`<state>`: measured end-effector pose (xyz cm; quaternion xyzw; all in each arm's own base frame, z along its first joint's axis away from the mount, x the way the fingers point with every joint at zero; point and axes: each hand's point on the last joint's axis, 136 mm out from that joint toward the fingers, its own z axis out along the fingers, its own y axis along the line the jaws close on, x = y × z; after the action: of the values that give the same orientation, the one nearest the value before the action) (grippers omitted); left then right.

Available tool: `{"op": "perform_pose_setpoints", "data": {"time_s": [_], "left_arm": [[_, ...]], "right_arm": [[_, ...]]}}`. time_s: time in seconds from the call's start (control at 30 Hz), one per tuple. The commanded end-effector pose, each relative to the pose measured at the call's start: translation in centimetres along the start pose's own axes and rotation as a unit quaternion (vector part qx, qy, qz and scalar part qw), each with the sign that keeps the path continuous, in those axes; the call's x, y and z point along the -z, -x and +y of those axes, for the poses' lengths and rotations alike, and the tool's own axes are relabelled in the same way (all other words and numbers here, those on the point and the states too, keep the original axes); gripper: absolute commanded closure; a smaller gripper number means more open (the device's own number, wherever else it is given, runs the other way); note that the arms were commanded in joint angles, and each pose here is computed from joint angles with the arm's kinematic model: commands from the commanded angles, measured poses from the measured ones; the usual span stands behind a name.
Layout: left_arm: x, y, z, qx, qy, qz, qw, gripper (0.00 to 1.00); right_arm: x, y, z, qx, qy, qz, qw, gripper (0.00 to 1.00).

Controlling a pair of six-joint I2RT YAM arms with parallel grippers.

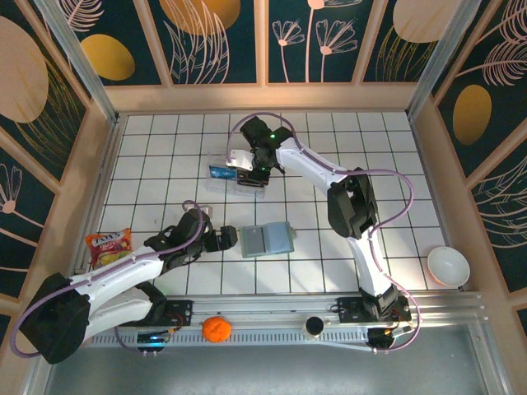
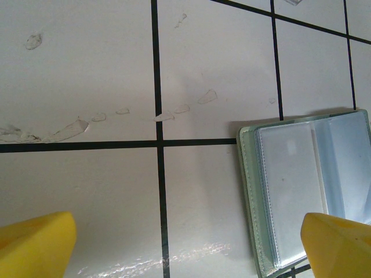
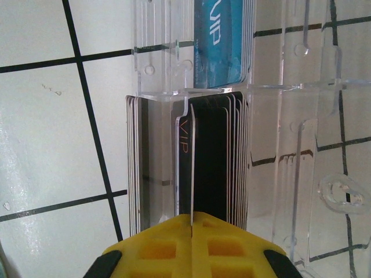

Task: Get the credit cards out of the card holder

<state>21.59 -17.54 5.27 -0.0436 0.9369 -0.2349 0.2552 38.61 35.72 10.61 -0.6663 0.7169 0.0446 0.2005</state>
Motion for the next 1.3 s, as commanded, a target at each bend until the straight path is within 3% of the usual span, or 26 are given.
{"op": "perform_pose_setpoints", "data": {"time_s": [0.0, 0.23, 0.3, 0.37, 0.63, 0.87, 1.1, 1.27], "left_arm": [[0.4, 0.6, 0.1, 0.000, 0.001, -0.010, 1.000, 0.01], [0.3, 0.4, 0.1, 0.000, 0.000, -0.009, 1.000, 0.01], [0.3, 0.4, 0.0, -0.001, -0.003, -0.009, 1.000, 0.01], [0.4, 0.5, 0.0, -0.001, -0.005, -0.010, 1.000, 0.01], [0.8, 1.1, -0.2, 0.000, -0.009, -0.028, 1.000, 0.01], [1.5, 2.4, -0.4, 0.010, -0.015, -0.065, 0.998, 0.01], [2.4, 3.2, 0.2, 0.031, -0.016, -0.107, 0.994, 0.01], [2.9, 3.2, 0.2, 0.037, -0.030, -0.120, 0.992, 0.01]], "right_arm": [[-0.4, 0.0, 0.0, -0.003, 0.000, 0.012, 1.000, 1.00], [-0.8, 0.0, 0.1, -0.004, 0.001, 0.013, 1.000, 1.00], [-1.0, 0.2, 0.0, -0.003, -0.003, 0.011, 1.000, 0.85], [-0.7, 0.9, -0.9, -0.010, -0.024, 0.000, 1.000, 0.77], [6.0, 6.1, -3.9, -0.051, -0.098, -0.132, 0.985, 0.66], [10.7, 8.2, -3.7, -0.169, -0.121, -0.242, 0.948, 0.64], [11.1, 5.2, 2.4, -0.339, -0.046, -0.297, 0.892, 0.65], [8.7, 1.8, 10.9, -0.373, 0.027, -0.254, 0.892, 0.65]]}}
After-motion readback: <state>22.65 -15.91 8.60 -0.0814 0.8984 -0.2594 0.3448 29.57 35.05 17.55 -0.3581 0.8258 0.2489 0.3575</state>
